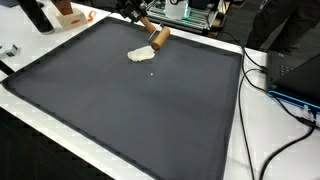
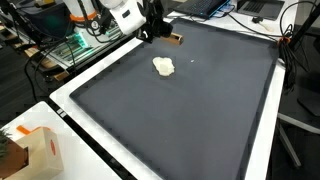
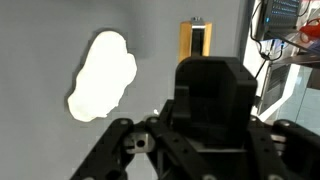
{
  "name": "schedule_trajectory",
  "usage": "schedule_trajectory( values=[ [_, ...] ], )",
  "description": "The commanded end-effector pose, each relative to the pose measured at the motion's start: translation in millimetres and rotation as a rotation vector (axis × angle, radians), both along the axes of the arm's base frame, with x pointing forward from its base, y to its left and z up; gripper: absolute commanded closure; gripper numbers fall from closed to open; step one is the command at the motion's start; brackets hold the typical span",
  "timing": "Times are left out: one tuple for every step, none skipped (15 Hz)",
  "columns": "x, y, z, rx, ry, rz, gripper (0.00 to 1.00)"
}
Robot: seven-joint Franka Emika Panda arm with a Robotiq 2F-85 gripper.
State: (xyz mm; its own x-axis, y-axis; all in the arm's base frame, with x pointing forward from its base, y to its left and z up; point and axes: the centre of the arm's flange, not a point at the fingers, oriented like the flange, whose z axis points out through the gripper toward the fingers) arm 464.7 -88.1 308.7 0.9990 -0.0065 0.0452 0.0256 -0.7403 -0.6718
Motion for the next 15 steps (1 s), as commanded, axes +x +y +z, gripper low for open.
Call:
schedule_trajectory(
  values=[
    [6,-2,-12,0.051,0.033,-0.032,0.76],
    [7,-1,-15,0.058,0.039,-0.035,0.76],
    [9,0,-19,0.061,0.046,-0.040,0.76],
    [9,1,-22,0.065,0.054,-0.043,0.76],
    [10,4,-25,0.041,0.093,-0.066,0.76],
    [11,6,-28,0.040,0.110,-0.066,0.76],
    [12,8,-30,0.035,0.127,-0.080,0.76],
    [14,10,-31,0.034,0.147,-0.092,0.76],
    [14,13,-32,0.011,0.189,-0.117,0.76],
    [15,14,-33,0.005,0.212,-0.131,0.76],
    [15,16,-33,0.004,0.232,-0.146,0.76],
    [16,18,-33,0.000,0.249,-0.161,0.76],
    [16,19,-31,-0.006,0.264,-0.176,0.76],
    [16,21,-30,-0.009,0.277,-0.188,0.76],
    [16,22,-28,-0.017,0.290,-0.198,0.76]
  ],
)
